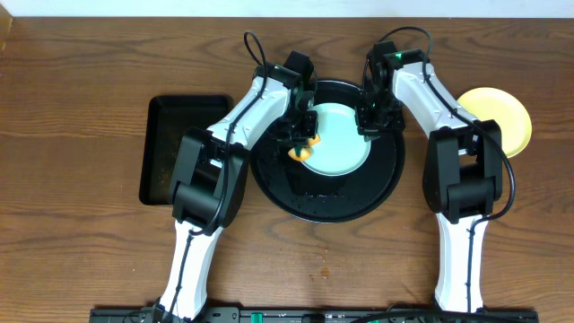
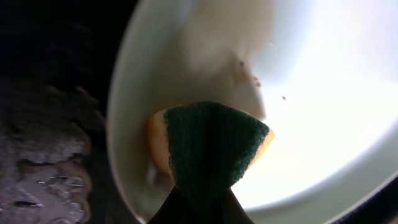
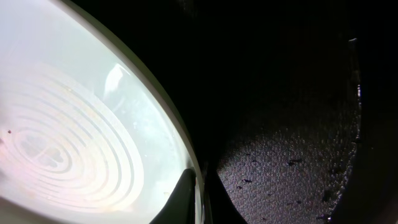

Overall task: Clean dirty plates on tray and stack at the side
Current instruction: 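Scrub the light-blue plate with the sponge while the right gripper holds it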

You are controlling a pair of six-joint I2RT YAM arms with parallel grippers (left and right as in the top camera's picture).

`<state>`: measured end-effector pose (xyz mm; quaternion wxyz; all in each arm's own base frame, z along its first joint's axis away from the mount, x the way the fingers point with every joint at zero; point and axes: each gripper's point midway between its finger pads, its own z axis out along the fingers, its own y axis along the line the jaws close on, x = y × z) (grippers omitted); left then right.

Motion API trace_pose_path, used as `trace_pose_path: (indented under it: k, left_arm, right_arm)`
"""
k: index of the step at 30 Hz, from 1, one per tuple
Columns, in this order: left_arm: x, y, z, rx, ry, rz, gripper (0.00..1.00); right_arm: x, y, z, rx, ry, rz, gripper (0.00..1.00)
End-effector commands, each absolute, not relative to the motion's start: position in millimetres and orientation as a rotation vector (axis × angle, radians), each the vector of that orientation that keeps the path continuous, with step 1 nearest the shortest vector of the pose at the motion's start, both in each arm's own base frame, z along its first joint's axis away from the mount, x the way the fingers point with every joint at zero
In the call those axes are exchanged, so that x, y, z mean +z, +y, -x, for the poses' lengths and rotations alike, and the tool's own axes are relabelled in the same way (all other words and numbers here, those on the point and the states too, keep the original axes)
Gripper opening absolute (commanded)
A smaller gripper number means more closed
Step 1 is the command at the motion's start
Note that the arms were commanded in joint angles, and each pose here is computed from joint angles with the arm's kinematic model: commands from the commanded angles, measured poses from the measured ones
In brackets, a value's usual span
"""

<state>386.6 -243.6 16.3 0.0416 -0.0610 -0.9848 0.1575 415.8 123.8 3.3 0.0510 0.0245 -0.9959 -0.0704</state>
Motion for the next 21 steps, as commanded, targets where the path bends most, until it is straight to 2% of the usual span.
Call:
trace_pose_path:
  k: [1, 11, 21]
  left_arm:
    - [11.1, -250.1, -371.1, 0.541, -2.936, 0.161, 0.08]
    - [-0.1, -248.6, -359.2, 0.542, -2.891, 0.083, 0.08]
    - [24.3, -284.5, -350.4, 0.863, -2.732, 0.044, 0.08]
  right_arm:
    - [-22.0, 126.4, -401.8, -0.151, -2.977, -0.112, 0.01]
    - [-22.0, 126.4, -401.8, -0.150, -2.977, -0.113, 0.01]
    - [-22.1, 126.5, -401.9, -0.151, -2.977, -0.113, 0.01]
